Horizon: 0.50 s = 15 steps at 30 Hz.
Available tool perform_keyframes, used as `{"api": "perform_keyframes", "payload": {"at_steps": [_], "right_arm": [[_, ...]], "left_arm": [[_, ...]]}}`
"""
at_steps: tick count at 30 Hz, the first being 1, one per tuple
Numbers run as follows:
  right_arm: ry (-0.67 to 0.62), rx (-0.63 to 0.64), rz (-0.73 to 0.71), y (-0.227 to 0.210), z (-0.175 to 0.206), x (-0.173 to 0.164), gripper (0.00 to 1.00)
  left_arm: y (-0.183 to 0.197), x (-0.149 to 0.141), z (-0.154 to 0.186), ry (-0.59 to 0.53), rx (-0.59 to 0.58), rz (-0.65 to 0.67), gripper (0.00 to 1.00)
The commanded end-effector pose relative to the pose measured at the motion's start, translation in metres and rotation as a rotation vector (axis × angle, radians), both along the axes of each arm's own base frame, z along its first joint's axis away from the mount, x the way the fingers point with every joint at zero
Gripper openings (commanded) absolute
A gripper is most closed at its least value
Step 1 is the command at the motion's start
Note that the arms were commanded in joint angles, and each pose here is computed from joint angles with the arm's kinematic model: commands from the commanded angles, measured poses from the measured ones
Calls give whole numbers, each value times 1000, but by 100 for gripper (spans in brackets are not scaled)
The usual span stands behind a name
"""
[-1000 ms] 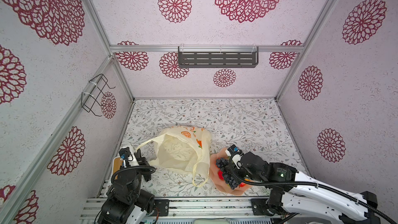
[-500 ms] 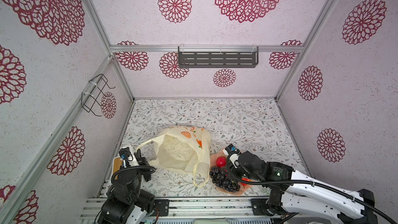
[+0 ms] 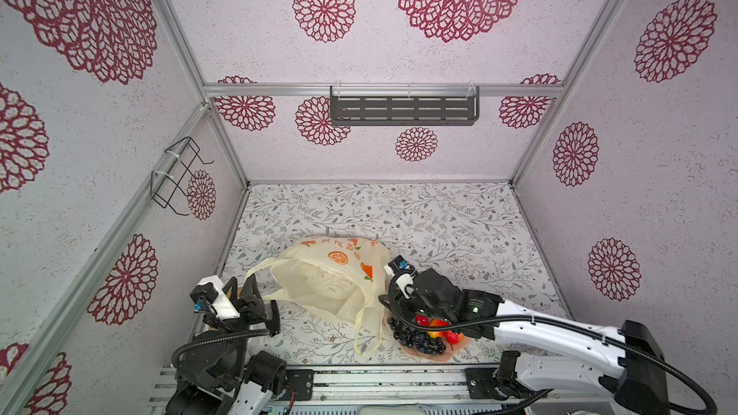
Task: Take fruits out of the plastic bag
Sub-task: Move the plastic bag to the center of the board.
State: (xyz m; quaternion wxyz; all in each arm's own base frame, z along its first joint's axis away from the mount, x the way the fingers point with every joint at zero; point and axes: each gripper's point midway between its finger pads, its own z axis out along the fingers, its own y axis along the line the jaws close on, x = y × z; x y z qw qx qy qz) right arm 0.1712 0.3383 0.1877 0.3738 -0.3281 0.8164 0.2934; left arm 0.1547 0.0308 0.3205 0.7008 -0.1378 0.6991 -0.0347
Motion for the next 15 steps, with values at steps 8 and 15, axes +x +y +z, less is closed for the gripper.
{"api": "perform_keyframes", "payload": {"at_steps": [8, 15], "right_arm": [[-170, 46, 30, 120, 10, 73, 52], [-104, 233, 438, 185, 18, 22, 52]], "left_arm": [[-8, 20, -3, 86, 13, -3, 51], [-9, 33, -25, 172, -27, 33, 50]]}}
